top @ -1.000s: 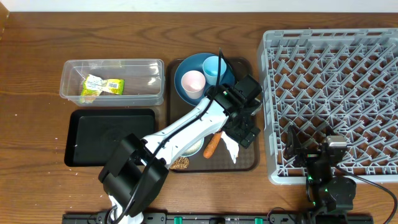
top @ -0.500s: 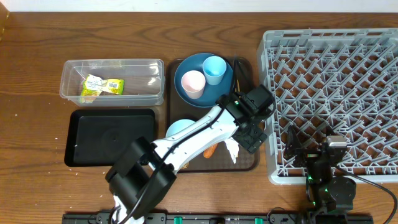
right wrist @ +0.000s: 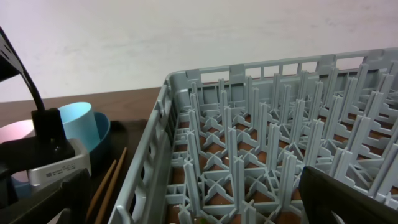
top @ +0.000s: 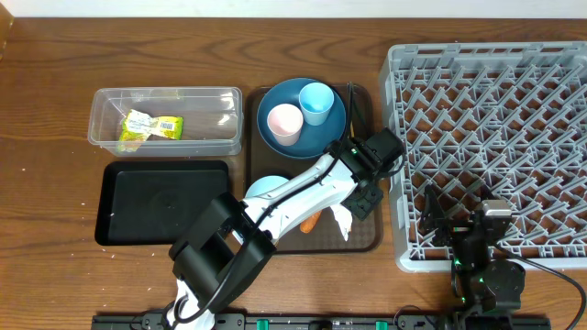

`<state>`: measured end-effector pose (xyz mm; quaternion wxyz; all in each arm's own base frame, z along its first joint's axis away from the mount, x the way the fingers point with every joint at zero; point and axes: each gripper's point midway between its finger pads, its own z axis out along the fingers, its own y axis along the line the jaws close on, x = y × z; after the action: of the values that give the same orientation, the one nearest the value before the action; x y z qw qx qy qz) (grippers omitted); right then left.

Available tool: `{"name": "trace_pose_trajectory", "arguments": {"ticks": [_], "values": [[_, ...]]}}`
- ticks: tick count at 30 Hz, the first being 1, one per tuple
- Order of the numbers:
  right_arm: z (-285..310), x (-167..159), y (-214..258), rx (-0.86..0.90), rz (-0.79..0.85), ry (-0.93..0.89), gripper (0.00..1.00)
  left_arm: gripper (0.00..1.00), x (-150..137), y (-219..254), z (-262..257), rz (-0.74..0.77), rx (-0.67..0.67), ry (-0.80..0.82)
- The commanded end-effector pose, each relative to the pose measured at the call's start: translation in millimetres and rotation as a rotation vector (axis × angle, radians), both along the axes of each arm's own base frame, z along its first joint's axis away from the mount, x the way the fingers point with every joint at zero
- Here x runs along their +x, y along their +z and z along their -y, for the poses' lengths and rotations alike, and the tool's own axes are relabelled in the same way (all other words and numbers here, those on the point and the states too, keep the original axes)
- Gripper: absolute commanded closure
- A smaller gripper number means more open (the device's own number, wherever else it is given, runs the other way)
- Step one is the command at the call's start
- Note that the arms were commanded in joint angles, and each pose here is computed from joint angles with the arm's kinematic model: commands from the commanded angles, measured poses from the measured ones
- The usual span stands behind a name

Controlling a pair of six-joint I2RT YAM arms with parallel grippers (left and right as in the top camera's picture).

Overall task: Sort waste into correct bins and load items into the dishwasher rack
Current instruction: 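Move the left gripper back to the crumpled white tissue on the tray, then close the left gripper on the tissue and lift it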

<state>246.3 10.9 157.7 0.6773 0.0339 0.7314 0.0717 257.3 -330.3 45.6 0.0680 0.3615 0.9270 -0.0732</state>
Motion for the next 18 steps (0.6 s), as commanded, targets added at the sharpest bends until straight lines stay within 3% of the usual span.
{"name": "trace_pose_trajectory", "arguments": {"ticks": [1, 18], "values": [[0.8, -0.2, -0.4, -0.007, 0.001, -0.003, 0.01, 0.40, 5.2, -0.9, -2.4, 0.014, 0.015, 0.020], [0.8, -0.2, -0.7, -0.007, 0.000, -0.003, 0.01, 0.40, 3.3, -14.0, -4.8, 0.000, 0.028, 0.036]]}}
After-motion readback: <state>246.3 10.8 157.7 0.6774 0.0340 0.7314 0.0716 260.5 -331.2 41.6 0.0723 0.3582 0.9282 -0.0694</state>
